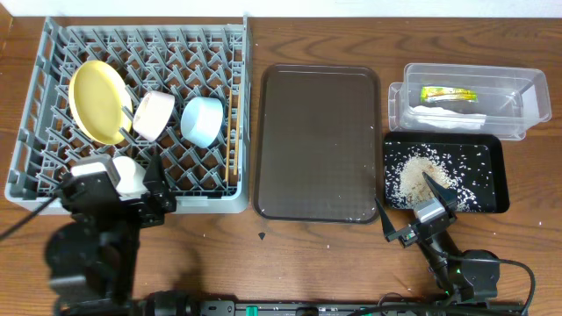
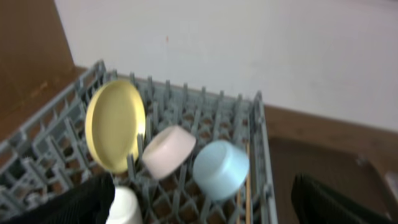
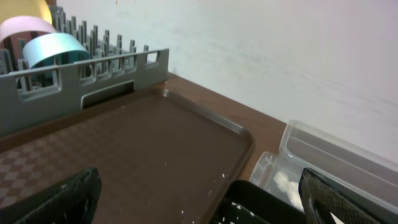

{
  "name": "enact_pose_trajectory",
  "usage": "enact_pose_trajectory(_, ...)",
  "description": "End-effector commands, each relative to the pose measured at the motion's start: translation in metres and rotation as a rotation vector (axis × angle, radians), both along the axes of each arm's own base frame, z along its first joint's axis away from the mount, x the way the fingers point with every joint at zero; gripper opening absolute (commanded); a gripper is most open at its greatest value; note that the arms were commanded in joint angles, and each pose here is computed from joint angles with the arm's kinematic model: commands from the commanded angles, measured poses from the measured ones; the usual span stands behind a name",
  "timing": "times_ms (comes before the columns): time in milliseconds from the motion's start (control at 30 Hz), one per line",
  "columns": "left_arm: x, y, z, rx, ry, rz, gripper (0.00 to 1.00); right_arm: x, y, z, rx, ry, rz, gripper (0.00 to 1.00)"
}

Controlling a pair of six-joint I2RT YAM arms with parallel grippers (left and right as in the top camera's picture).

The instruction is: Sort waste into correct bins and load items into the dishwasher

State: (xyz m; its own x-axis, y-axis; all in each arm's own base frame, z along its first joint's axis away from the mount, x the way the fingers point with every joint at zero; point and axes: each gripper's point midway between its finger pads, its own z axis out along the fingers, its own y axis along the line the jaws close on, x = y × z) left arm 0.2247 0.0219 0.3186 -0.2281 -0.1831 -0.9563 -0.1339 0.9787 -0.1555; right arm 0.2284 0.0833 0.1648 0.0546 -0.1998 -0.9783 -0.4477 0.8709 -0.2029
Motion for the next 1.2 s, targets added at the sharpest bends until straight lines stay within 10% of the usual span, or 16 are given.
enact_pose_trajectory(0, 0.0, 0.007, -0.041, -0.055, -0.034, 0.057, 0.91, 0.001, -0.003, -0.001, -0.011, -0.004, -0.011, 0.99)
enact_pose_trajectory(733, 0.018, 0.005, -0.179, -0.053, -0.115, 0.04, 0.91, 0.001, -0.003, -0.001, -0.011, -0.004, -0.011, 0.99)
enact_pose_trajectory(1167, 0.018, 0.006, -0.182, -0.052, -0.102, 0.048, 0.91, 0.001, -0.003, -0.001, -0.011, -0.004, -0.011, 0.99)
